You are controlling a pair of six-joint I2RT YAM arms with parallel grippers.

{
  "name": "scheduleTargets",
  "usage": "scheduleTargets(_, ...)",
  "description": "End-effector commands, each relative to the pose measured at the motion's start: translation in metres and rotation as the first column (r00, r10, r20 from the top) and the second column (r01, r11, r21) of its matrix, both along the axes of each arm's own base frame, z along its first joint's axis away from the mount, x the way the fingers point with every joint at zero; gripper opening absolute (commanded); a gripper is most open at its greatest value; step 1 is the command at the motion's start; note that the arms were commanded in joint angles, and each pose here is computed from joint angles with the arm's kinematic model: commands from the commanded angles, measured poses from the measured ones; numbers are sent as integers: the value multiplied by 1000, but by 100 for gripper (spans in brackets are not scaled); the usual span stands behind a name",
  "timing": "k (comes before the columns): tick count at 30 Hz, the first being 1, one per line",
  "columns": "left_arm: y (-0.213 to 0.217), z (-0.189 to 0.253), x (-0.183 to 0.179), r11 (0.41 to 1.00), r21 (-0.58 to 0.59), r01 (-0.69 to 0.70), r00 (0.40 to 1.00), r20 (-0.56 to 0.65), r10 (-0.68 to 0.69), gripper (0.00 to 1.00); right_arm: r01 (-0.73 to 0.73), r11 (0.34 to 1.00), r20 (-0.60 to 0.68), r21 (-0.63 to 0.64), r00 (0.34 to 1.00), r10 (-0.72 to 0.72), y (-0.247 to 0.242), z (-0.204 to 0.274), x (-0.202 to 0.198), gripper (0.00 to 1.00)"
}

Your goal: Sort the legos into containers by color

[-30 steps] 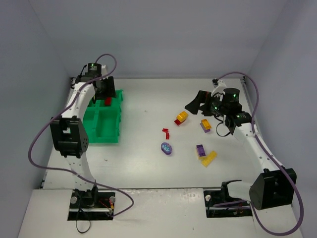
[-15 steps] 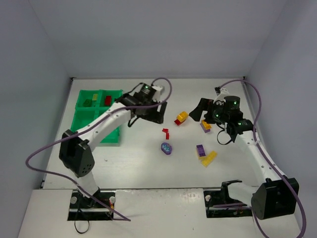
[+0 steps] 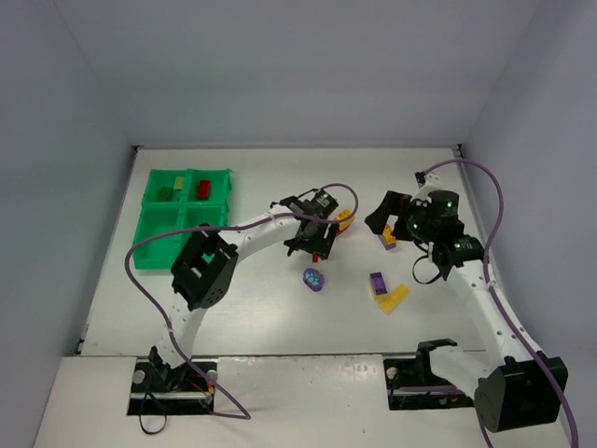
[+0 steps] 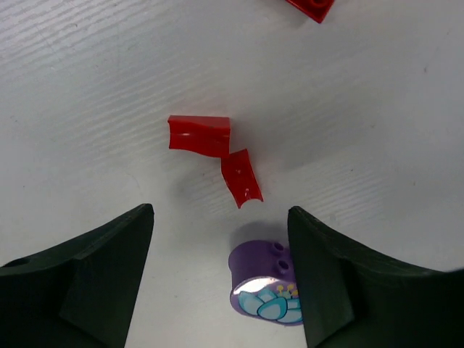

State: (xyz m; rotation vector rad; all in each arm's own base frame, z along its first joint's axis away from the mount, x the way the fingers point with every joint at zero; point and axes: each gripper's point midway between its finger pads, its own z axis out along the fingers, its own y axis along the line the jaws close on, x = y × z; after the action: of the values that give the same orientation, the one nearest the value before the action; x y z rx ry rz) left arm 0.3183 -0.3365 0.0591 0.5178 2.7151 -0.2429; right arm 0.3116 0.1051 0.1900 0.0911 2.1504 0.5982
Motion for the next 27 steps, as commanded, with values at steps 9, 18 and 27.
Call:
scheduleTargets(9, -27, 6, 26, 995, -46, -85, 993, 83, 88, 36, 49, 999, 65, -19, 997, -48, -17, 16, 5, 93)
scheduleTargets(18, -26, -2, 20, 995, -29, -96, 993, 69, 98, 8, 56, 998, 57, -25, 997, -54, -24, 13, 8, 93)
scheduleTargets(27, 23, 98, 42, 991, -62, -117, 962, 242, 128, 0, 58, 998, 51, -30, 997, -57, -28, 11, 12, 93)
